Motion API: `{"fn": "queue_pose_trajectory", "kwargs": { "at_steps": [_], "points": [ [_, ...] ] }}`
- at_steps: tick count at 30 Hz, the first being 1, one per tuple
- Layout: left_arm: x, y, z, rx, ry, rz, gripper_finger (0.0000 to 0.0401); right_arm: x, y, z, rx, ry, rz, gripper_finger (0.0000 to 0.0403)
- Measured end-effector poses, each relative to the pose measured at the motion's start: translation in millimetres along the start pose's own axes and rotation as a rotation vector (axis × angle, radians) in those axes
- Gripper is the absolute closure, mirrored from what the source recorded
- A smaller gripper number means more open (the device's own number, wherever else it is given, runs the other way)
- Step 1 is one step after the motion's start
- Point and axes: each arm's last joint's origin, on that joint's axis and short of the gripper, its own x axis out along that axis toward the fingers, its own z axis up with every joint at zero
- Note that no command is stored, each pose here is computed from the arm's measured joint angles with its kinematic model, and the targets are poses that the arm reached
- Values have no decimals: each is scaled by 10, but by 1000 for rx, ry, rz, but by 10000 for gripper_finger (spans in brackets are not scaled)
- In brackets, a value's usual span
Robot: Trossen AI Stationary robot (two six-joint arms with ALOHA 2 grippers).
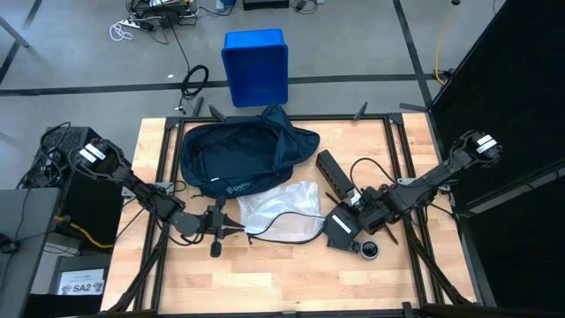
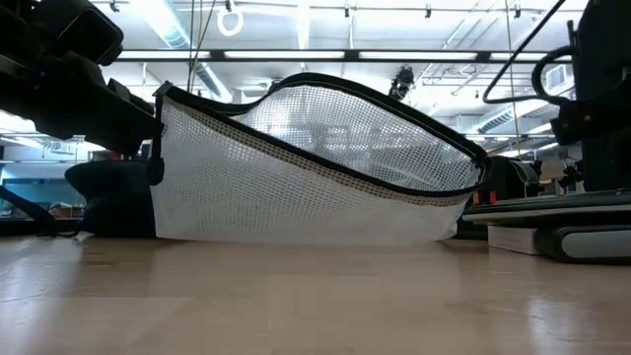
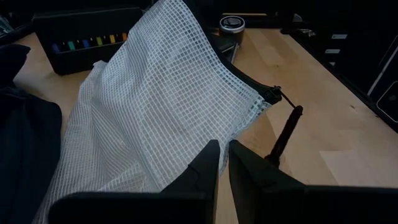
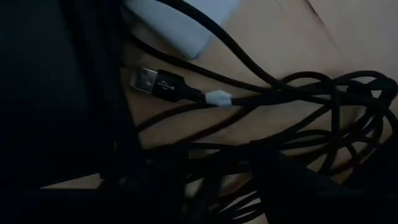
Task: Unpack backpack
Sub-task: Put the black pen into the white mesh envelope
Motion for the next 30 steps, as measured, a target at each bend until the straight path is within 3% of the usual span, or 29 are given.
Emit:
{"fn": "queue_pose_trajectory", "kwargs": {
  "at_steps": [8, 13, 18, 23, 26, 30],
  "points": [
    [1, 0, 1, 0, 0, 0, 391, -8, -2, 6, -24, 8, -2, 386],
    [1, 0, 1, 0, 0, 0, 391, -174, 22, 29, -21, 33, -17, 388],
    [1, 0, 1, 0, 0, 0, 391, -555, 127, 91, -51, -15, 19, 398],
    [1, 0, 1, 0, 0, 0, 391, -1081, 262, 202, -97, -215, 124, 397],
    [0, 0, -1, 0, 0, 0, 391, -1373, 386, 283, -155, -438, 228, 400],
    [0, 0, 1, 0, 0, 0, 391, -1634, 678, 403, -332, -759, 412, 400]
  ]
}}
